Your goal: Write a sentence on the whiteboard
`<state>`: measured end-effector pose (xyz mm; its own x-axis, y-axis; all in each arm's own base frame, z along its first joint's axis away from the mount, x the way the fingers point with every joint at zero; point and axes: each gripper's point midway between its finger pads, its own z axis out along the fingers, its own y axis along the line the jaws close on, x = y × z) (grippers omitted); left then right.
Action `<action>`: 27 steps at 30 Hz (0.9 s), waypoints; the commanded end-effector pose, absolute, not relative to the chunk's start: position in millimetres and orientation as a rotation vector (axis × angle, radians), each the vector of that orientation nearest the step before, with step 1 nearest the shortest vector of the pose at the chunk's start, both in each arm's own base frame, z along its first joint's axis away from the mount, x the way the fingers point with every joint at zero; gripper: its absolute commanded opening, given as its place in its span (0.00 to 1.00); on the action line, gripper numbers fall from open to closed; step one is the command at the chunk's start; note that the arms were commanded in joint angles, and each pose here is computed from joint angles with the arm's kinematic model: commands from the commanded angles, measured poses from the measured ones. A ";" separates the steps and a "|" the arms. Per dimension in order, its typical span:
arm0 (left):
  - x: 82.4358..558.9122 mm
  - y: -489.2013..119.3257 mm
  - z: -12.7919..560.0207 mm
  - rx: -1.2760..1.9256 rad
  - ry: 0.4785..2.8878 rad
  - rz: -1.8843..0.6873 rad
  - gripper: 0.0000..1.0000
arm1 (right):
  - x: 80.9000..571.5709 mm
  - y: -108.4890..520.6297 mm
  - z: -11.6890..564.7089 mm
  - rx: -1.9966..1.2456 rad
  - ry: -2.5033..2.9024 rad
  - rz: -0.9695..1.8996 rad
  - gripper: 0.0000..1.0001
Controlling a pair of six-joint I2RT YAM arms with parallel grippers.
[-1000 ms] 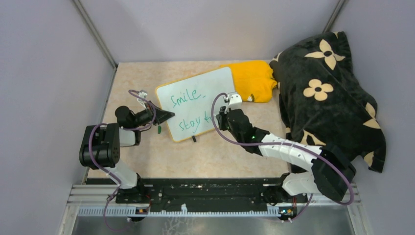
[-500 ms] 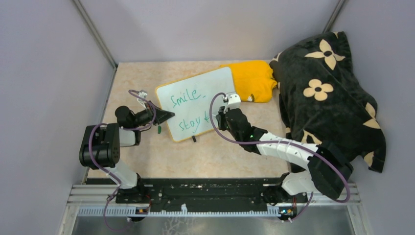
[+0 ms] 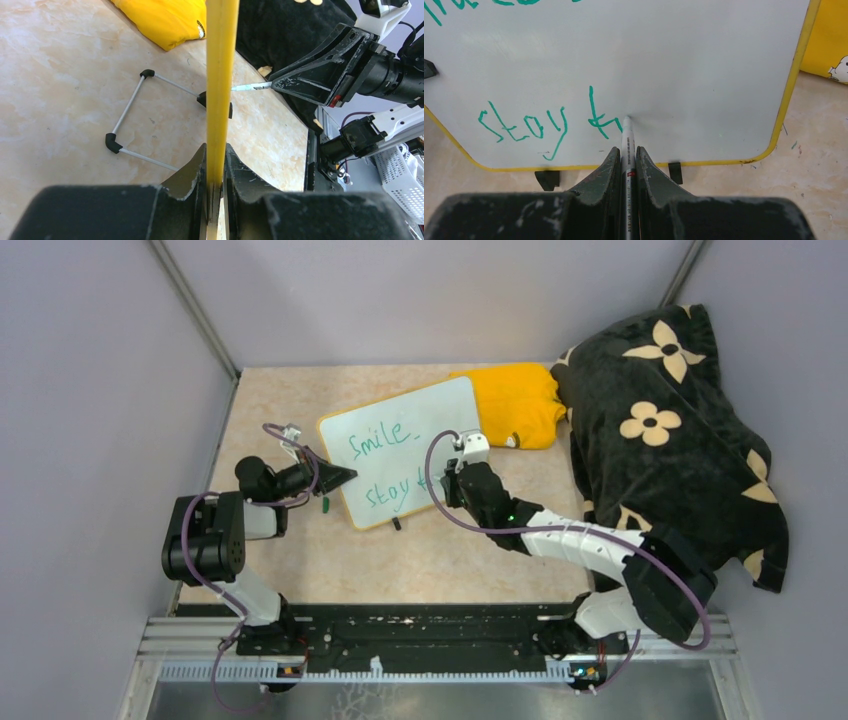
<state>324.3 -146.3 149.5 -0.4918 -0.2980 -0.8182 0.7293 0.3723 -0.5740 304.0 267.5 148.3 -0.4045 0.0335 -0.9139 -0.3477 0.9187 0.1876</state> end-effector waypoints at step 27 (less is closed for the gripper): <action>324.3 -151.0 154.7 0.442 1.630 -1.310 0.20 | 302.8 263.9 141.3 -0.195 1.958 0.445 0.00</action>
<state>324.2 -146.3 149.4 -0.4928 -0.2978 -0.8176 0.7288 0.3720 -0.5748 299.5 264.1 131.0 -0.4373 0.0232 -0.8990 -0.3393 0.9215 0.1888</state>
